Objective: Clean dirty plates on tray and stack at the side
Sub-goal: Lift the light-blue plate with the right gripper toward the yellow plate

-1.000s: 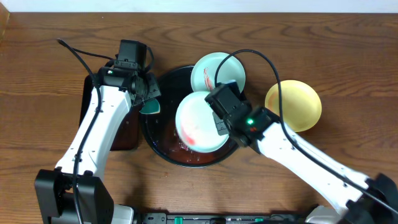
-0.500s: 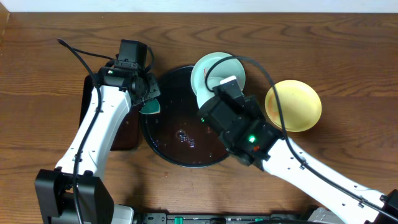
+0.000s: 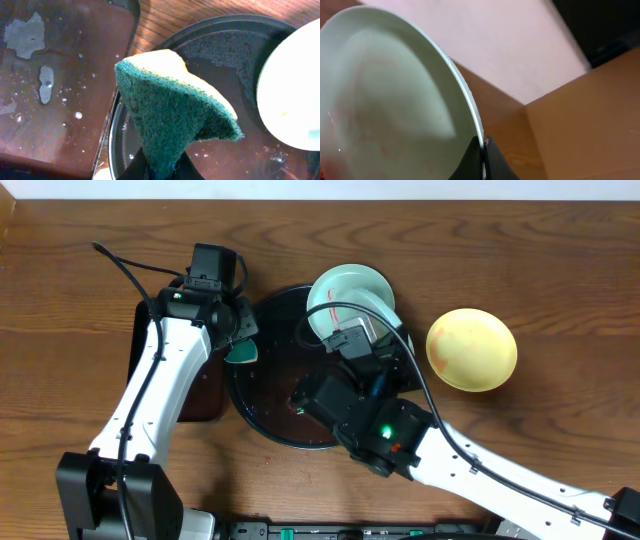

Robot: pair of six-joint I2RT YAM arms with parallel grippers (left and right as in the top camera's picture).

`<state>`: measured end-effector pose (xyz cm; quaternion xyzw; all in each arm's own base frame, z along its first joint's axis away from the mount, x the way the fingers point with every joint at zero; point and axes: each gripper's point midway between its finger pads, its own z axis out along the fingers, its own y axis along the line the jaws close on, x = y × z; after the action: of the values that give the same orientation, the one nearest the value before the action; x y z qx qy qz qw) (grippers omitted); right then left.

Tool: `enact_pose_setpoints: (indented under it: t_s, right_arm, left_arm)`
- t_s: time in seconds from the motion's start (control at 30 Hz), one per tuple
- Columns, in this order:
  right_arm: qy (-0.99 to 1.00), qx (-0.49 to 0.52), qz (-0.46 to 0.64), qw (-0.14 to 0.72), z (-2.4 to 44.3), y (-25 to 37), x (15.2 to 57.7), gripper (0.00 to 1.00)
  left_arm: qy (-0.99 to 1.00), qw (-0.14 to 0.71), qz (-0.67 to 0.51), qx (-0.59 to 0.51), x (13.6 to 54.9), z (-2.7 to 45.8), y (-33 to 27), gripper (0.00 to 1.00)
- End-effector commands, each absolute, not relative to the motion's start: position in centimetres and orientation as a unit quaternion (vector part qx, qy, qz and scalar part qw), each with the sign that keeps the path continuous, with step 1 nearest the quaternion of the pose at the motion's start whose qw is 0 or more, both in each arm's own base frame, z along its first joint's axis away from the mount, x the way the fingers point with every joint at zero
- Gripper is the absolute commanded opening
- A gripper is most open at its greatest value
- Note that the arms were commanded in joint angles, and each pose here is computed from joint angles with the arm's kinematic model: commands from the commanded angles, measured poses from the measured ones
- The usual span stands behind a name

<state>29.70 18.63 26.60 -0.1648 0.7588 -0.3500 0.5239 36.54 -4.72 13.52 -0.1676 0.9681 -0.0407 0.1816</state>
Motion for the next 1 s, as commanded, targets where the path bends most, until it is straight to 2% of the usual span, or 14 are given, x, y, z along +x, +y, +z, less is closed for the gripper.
enact_pose_setpoints:
  t_s: [0.0, 0.23, 0.5, 0.6, 0.8, 0.97]
  right_arm:
    - [0.732, -0.141, -0.382, 0.545, 28.7, 17.8, 29.1, 0.01]
    - [0.735, -0.135, -0.376, 0.548, 28.7, 17.8, 29.2, 0.01]
    - [0.794, -0.159, -0.286, 0.513, 25.2, 19.2, 29.8, 0.01]
    - [0.836, -0.151, -0.225, 0.477, 22.8, 19.5, 29.8, 0.01]
    - [0.922, -0.135, -0.081, 0.353, 17.6, 19.7, 29.8, 0.01]
    - [0.959, -0.089, 0.041, 0.266, 15.6, 18.7, 30.8, 0.01]
  left_arm:
    - [0.968, 0.188, -0.034, -0.163, 36.8, 13.9, -4.4, 0.08]
    - [0.968, 0.188, -0.034, -0.163, 36.8, 13.9, -4.4, 0.08]
    - [0.968, 0.188, -0.034, -0.163, 36.8, 13.9, -4.4, 0.08]
    - [0.968, 0.187, -0.034, -0.163, 36.7, 13.8, -4.4, 0.08]
    - [0.968, 0.187, -0.034, -0.163, 36.8, 13.8, -4.4, 0.08]
    - [0.968, 0.187, -0.034, -0.163, 36.7, 13.8, -4.4, 0.08]
